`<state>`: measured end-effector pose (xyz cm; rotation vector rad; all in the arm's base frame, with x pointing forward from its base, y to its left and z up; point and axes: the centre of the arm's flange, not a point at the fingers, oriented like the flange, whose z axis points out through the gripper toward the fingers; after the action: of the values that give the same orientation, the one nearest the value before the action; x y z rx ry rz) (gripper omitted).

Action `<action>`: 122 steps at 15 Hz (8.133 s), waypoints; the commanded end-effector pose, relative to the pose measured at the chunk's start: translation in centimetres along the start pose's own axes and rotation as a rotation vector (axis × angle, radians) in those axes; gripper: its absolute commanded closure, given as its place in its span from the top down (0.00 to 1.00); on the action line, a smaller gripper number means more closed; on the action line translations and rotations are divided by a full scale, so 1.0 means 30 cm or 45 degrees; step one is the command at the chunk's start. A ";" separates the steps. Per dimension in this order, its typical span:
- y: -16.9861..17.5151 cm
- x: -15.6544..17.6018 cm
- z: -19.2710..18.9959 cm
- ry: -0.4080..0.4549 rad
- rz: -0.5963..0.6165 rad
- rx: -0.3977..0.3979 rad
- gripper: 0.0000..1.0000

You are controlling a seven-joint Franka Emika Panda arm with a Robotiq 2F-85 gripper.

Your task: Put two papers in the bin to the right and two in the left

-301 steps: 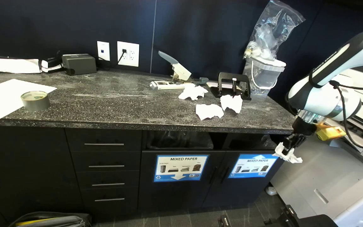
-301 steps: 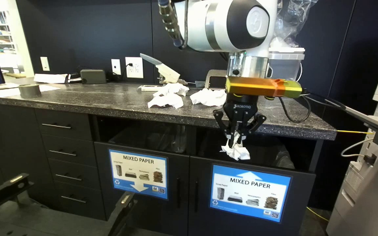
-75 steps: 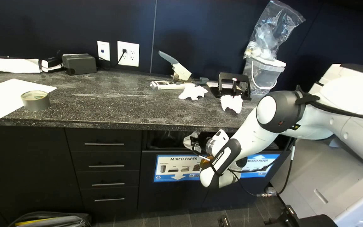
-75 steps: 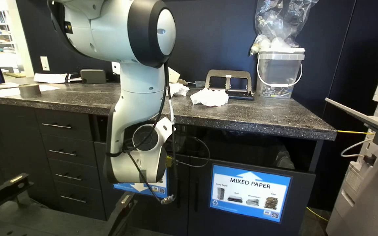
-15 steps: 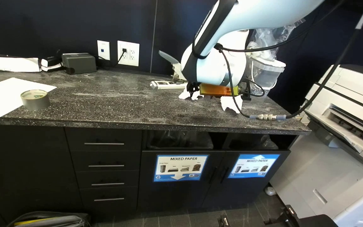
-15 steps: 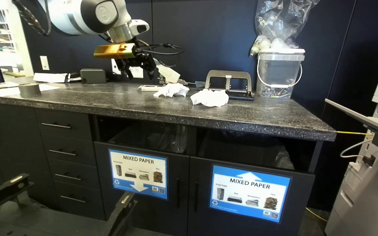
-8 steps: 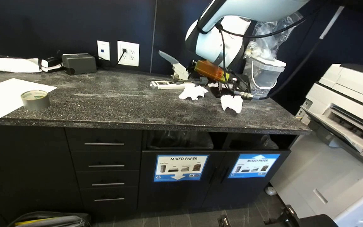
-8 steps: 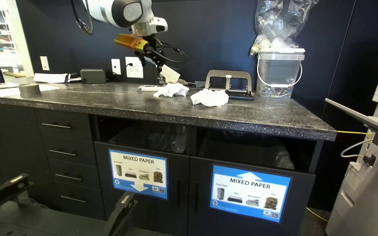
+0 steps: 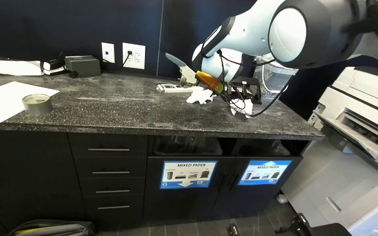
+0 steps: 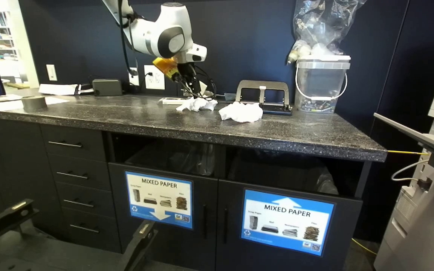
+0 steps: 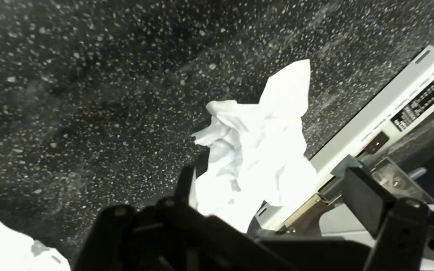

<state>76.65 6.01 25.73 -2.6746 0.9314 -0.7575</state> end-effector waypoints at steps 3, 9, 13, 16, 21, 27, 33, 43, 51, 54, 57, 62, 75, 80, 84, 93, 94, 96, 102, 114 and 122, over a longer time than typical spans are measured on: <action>-0.054 0.237 0.212 0.008 0.182 -0.058 1.00; -0.035 0.305 0.279 -0.087 0.241 -0.029 1.00; -0.073 0.271 0.316 -0.205 0.244 -0.015 1.00; -0.102 0.249 0.329 -0.245 0.231 -0.020 1.00; -0.115 0.229 0.343 -0.269 0.150 -0.083 0.68; -0.115 0.203 0.335 -0.276 0.040 -0.180 0.22; -0.082 0.068 0.284 -0.531 -0.229 -0.313 0.12; 0.005 -0.301 0.065 -0.838 -0.754 -0.348 0.11; 0.003 -0.430 0.008 -0.836 -1.176 -0.376 0.10; 0.005 -0.458 -0.015 -0.774 -1.256 -0.302 0.10; 0.019 -0.482 -0.036 -0.728 -1.264 -0.267 0.10; 0.080 -0.543 -0.098 -0.808 -1.210 -0.255 0.10; 0.550 -0.753 -0.234 -0.809 -1.211 -0.132 0.10; 0.891 -0.815 -0.239 -0.701 -1.357 0.046 0.10; 1.084 -0.821 -0.193 -0.636 -1.467 0.154 0.10; 0.970 -0.783 0.142 -0.414 -1.565 0.387 0.10; 0.927 -0.778 0.174 -0.377 -1.580 0.401 0.10; 0.856 -0.778 0.229 -0.299 -1.583 0.434 0.10; 0.769 -0.816 0.283 0.042 -1.337 0.423 0.10; 0.722 -0.869 0.391 0.436 -0.999 0.402 0.10; 0.641 -0.872 0.456 0.497 -0.983 0.447 0.10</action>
<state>55.07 7.32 -2.13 -2.6012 -0.2614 -1.3783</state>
